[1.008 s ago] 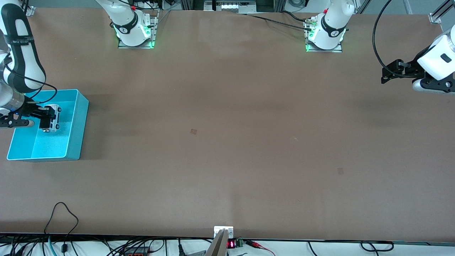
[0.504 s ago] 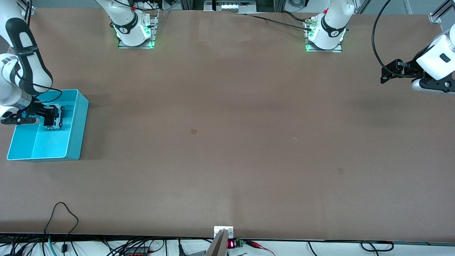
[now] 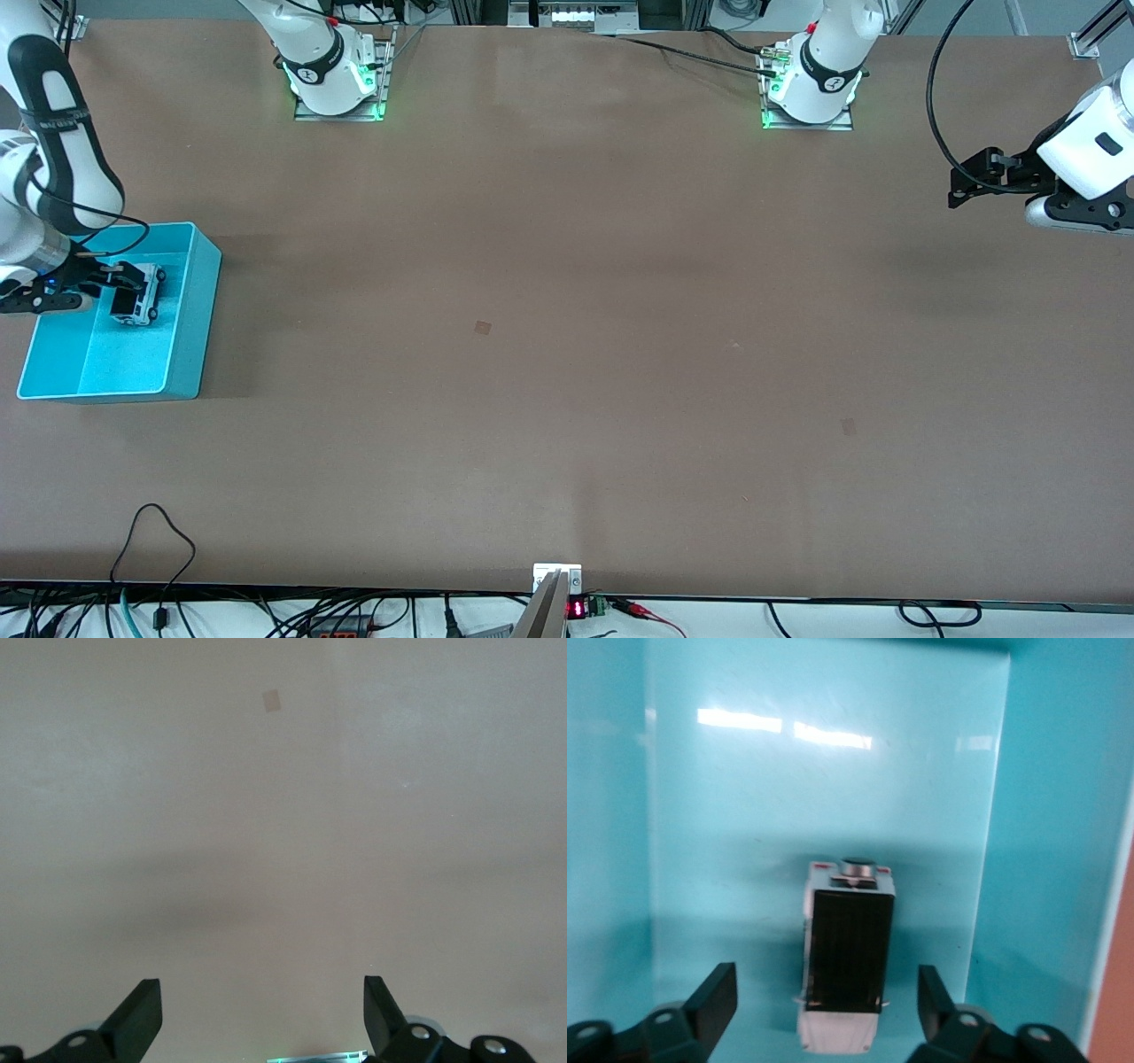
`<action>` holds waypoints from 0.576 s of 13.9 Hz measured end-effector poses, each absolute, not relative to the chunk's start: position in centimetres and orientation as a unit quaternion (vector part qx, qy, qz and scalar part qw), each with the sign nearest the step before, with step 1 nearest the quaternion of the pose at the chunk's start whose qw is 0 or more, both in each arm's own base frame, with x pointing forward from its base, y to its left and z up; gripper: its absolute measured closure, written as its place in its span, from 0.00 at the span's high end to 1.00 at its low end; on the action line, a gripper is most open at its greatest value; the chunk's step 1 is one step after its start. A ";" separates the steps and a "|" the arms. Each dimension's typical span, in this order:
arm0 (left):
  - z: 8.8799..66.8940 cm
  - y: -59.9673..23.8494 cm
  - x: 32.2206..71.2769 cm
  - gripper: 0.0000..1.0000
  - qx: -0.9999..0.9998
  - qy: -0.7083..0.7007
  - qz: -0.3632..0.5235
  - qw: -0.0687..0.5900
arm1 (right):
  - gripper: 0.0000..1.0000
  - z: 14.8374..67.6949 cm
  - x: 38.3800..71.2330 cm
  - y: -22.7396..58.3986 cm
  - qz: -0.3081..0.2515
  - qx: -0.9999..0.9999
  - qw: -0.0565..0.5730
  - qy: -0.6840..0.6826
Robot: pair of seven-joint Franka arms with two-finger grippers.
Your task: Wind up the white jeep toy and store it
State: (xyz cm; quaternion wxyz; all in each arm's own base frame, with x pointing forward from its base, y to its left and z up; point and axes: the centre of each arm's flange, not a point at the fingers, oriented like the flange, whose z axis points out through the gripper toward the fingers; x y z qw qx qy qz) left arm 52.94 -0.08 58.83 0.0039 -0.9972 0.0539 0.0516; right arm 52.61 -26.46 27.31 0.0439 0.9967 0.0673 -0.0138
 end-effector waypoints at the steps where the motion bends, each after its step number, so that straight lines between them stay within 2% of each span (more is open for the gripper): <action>1: 58.8 -0.1 52.9 1.00 -0.997 0.054 0.052 0.004 | 1.00 29.7 53.6 -25.4 -0.020 0.996 0.039 0.077; 3: 58.8 -0.1 52.9 1.00 -0.997 0.054 0.051 0.004 | 1.00 34.8 55.4 -23.0 -0.024 0.994 0.035 0.098; 5: 59.0 -0.1 53.0 1.00 -0.997 0.054 0.049 0.004 | 1.00 39.4 57.0 -20.5 -0.005 0.992 0.041 0.121; 8: 59.3 -0.1 53.0 1.00 -0.997 0.054 0.047 0.004 | 1.00 44.0 58.9 -16.6 0.009 0.987 0.043 0.153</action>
